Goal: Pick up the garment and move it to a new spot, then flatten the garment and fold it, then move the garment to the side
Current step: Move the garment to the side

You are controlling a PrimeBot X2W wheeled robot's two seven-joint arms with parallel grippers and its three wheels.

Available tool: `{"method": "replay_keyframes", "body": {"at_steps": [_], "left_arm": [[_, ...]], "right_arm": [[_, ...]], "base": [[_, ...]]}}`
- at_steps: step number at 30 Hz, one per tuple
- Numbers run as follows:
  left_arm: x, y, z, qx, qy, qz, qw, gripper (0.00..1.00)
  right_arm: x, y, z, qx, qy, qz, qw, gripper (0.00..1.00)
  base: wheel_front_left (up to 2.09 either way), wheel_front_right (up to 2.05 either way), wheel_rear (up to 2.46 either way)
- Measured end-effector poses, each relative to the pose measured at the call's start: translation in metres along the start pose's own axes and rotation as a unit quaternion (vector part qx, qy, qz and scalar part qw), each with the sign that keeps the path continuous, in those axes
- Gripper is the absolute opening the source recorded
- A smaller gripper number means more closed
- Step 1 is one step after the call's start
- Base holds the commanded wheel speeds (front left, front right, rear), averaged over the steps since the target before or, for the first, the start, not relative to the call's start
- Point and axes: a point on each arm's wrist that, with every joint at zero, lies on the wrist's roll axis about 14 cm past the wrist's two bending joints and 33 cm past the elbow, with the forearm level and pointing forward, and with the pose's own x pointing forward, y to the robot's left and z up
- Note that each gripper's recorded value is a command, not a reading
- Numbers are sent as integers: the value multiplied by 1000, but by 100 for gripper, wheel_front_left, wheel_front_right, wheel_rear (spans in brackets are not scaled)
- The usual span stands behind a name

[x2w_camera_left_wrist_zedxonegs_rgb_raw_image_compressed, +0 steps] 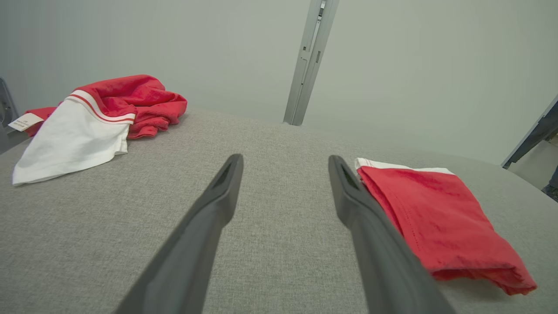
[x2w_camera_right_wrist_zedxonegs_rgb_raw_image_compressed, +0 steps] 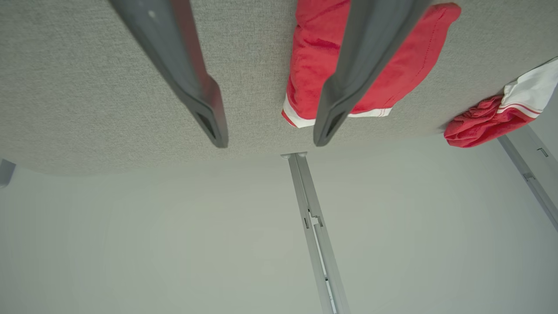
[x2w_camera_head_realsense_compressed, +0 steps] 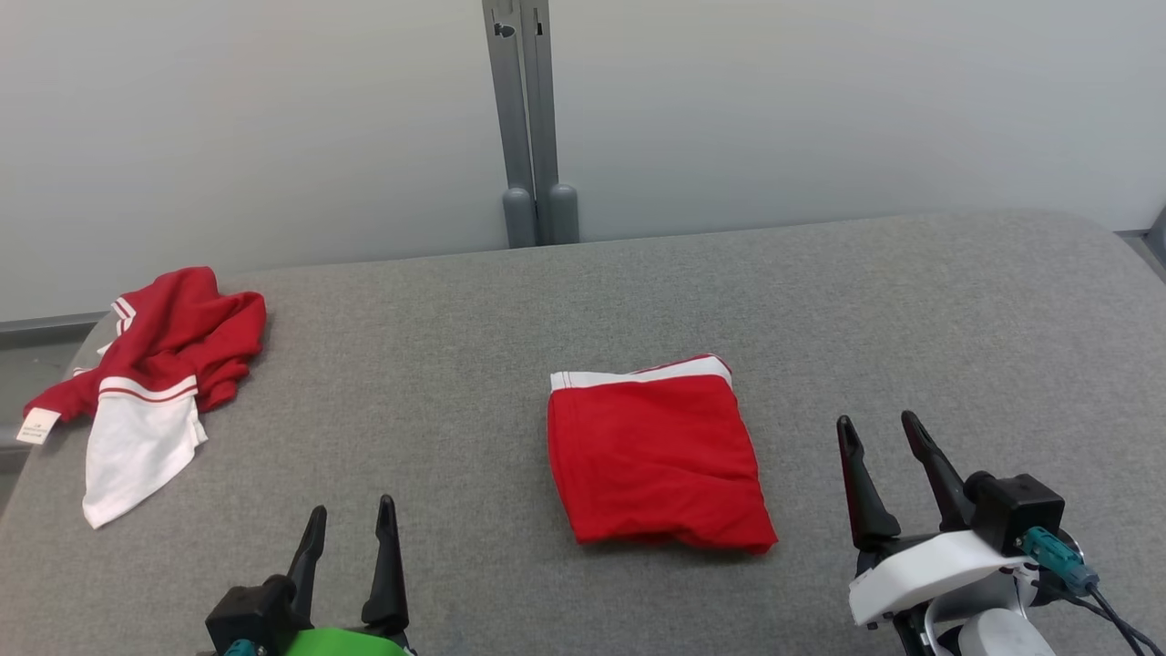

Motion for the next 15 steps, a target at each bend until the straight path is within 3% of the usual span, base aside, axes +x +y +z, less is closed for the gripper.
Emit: {"method": "replay_keyframes", "body": {"at_steps": [8, 15], "left_arm": [[-1, 1, 0, -1, 0, 3, 1000, 100], [-2, 6, -3, -5, 4, 13, 1000, 100]], "right_arm": [[0, -4, -20, -3, 33, -5, 999, 100], [32, -10, -31, -16, 116, 6, 993, 100]], "base": [[0, 0, 0], [0, 0, 0]]}}
